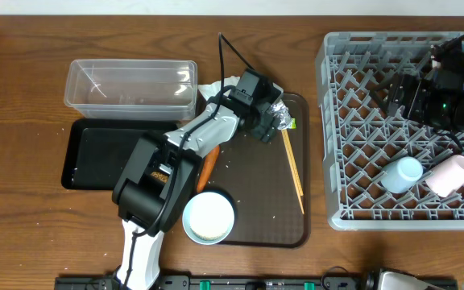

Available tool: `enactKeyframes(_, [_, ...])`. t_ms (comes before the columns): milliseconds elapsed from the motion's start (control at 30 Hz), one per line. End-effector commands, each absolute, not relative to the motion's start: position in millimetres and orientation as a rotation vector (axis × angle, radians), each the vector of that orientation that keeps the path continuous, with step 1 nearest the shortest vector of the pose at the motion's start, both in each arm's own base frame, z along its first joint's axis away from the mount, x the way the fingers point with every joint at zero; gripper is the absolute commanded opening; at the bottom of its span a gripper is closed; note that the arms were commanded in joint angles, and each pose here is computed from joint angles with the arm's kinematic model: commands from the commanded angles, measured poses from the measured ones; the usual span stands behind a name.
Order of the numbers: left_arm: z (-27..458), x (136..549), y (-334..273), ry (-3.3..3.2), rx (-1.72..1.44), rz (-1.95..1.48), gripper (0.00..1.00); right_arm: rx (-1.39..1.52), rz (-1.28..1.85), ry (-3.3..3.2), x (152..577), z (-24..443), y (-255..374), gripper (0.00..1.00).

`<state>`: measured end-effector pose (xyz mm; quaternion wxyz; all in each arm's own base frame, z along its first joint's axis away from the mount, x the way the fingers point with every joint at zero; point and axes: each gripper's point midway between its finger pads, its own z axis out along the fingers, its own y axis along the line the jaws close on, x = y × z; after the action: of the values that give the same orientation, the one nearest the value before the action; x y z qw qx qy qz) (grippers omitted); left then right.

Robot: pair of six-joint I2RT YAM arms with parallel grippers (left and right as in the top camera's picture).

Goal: Sort waste into correct bins and load items into the dishwasher rack
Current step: 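Grasp the foil and yellow wrapper on the brown tray with left gripper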

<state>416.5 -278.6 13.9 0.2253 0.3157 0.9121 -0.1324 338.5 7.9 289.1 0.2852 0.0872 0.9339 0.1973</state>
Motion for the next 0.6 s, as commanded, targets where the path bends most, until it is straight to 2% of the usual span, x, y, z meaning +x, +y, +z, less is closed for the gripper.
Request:
enactKeyframes(0, [-4, 417, -271, 2.551, 0.877, -0.316, 0.84, 0.211, 0.544, 2.507, 339, 287, 13, 0.94])
enactKeyframes(33, [-11, 414, -271, 2.572, 0.885, -0.318, 0.83, 0.211, 0.544, 2.508, 339, 287, 13, 0.94])
enactKeyframes(133, [-23, 400, -270, 2.624, 0.916, -0.313, 0.72, 0.211, 0.544, 2.509, 339, 287, 13, 0.93])
enactKeyframes(200, [-24, 396, -271, 2.632, 0.927, -0.313, 0.58, 0.211, 0.544, 2.508, 339, 287, 13, 0.93])
enactKeyframes(267, [-21, 396, -272, 2.629, 0.929, -0.314, 0.36, 0.211, 0.545, 2.508, 339, 286, 13, 0.93])
enactKeyframes(400, [-13, 390, -269, 2.652, 0.924, -0.311, 0.06, 0.212, 0.545, 2.51, 338, 286, 13, 0.93])
enactKeyframes(567, [17, 387, -265, 2.635, 0.916, -0.314, 0.06, 0.212, 0.544, 2.509, 339, 286, 13, 0.93])
